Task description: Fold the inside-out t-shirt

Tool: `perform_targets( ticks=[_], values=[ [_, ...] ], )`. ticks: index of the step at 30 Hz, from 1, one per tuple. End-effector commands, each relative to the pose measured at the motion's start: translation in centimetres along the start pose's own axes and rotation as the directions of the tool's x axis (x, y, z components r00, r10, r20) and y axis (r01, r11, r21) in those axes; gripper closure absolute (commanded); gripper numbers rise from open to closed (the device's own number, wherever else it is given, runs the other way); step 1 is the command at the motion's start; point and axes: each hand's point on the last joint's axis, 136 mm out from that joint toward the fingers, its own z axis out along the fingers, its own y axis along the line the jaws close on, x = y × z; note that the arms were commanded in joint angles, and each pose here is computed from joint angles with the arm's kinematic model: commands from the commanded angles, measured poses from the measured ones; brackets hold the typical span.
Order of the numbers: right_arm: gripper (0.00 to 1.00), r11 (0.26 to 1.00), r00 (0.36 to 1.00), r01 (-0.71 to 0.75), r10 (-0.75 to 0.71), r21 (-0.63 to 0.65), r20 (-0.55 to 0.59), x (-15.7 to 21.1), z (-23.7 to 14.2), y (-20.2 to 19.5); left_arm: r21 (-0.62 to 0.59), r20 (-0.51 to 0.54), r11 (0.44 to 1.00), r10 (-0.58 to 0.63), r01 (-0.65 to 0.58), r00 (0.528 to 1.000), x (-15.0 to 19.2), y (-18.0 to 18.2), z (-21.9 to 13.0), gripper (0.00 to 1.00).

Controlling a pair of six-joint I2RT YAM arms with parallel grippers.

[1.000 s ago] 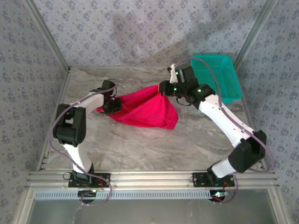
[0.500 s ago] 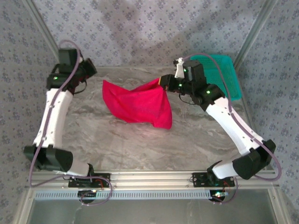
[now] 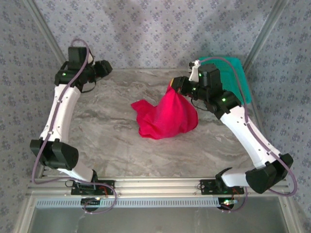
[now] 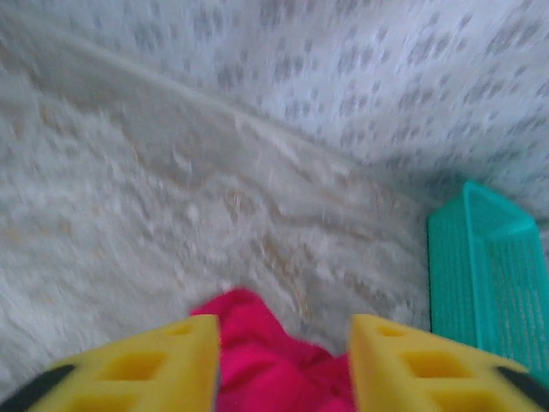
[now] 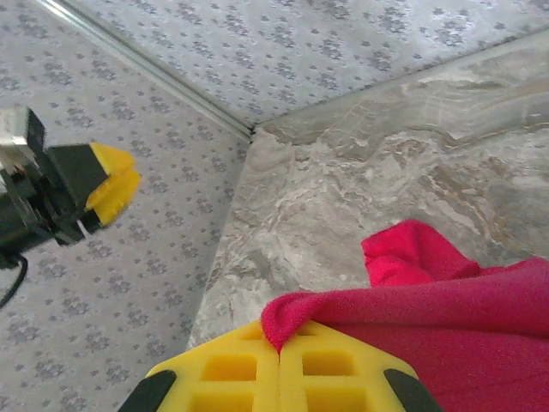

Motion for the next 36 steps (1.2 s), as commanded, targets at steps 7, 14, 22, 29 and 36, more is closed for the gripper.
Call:
perform_targets(
  ticks=[7,14,22,29,36],
  values=[
    [1.00,0.999,0.999,-0.032,0.032,0.007,0.013,-0.1,-0.5,-1.2,0.053,-0.272,0.996,-0.051,0.068,0.961,11.6,0.9,9.2,0.26],
    [1.00,1.000,1.000,-0.024,0.024,0.013,0.007,0.0,-0.7,-1.4,-0.069,-0.399,0.996,-0.077,0.054,0.914,16.7,4.0,16.3,0.31],
    [1.00,0.999,0.999,-0.034,0.034,0.026,0.004,0.4,-1.1,-2.1,-0.142,-0.468,0.989,-0.101,0.039,0.878,19.8,6.2,21.1,0.38],
    [1.00,0.999,0.999,-0.043,0.043,0.031,0.005,0.9,-2.1,-2.6,-0.133,-0.434,0.991,-0.080,0.024,0.897,16.2,5.1,20.1,1.00],
    [1.00,0.998,0.998,-0.059,0.058,0.032,0.038,1.4,-4.2,-2.8,-0.025,-0.185,1.000,-0.019,0.015,0.982,1.4,-1.0,9.7,1.00]
  ],
)
